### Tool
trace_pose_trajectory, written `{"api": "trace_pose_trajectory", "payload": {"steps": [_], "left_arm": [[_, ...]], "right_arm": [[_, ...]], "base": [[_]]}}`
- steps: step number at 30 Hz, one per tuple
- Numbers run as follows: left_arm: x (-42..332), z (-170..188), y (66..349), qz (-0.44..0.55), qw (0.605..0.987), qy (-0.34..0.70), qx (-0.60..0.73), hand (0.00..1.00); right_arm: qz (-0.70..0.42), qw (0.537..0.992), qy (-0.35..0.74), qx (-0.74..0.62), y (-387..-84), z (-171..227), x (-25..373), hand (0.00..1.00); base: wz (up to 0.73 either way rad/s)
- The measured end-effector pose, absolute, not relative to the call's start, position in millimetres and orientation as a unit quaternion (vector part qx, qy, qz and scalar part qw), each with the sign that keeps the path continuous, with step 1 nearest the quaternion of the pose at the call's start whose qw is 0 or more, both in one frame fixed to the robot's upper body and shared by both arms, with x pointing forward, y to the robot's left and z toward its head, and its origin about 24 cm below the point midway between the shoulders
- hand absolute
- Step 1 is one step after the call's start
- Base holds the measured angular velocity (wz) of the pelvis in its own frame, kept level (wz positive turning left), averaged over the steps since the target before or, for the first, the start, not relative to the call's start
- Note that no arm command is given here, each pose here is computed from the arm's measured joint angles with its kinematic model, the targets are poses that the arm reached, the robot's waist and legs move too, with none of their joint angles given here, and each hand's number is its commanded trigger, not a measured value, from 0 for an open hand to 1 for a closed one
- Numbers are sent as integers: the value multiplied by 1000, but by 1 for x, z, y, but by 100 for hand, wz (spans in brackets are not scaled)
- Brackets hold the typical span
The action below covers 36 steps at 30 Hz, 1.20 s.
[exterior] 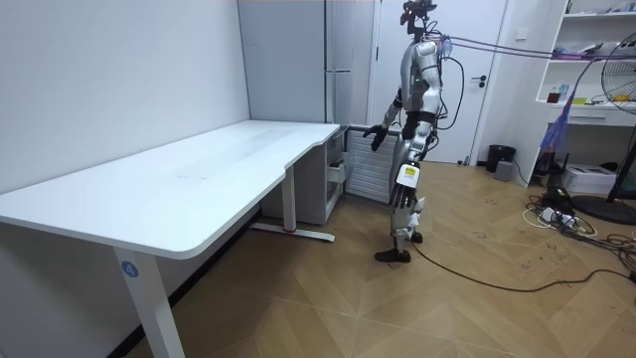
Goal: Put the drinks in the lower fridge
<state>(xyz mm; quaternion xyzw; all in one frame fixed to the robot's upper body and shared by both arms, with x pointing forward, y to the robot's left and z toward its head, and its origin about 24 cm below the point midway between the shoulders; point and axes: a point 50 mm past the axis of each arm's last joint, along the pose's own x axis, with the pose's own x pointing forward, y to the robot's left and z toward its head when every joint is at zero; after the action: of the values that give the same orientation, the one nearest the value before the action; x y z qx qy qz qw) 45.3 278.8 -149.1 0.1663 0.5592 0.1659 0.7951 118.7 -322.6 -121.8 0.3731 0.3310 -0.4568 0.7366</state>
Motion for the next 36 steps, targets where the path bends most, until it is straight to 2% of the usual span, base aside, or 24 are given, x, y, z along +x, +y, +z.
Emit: {"api": "trace_pose_trajectory", "payload": {"steps": [7, 17, 24, 29, 36], "left_arm": [[32, -154, 270, 143, 781, 576, 192, 0], [29, -156, 265, 134, 778, 586, 185, 0], [39, -159, 260, 116, 779, 587, 189, 0], [44, -163, 255, 96, 763, 609, 195, 0], [65, -162, 249, 73, 772, 595, 211, 0]], "right_arm": [[-458, 720, 359, 378, -307, -136, 92, 0], [-461, 699, 364, 408, -290, -146, 85, 0], [-467, 665, 345, 469, -271, -151, 98, 0], [-455, 658, 318, 509, -262, -146, 130, 0], [-457, 636, 288, 551, -258, -136, 161, 0]], "base": [[-1], [4], [9], [-2], [-5]]}}
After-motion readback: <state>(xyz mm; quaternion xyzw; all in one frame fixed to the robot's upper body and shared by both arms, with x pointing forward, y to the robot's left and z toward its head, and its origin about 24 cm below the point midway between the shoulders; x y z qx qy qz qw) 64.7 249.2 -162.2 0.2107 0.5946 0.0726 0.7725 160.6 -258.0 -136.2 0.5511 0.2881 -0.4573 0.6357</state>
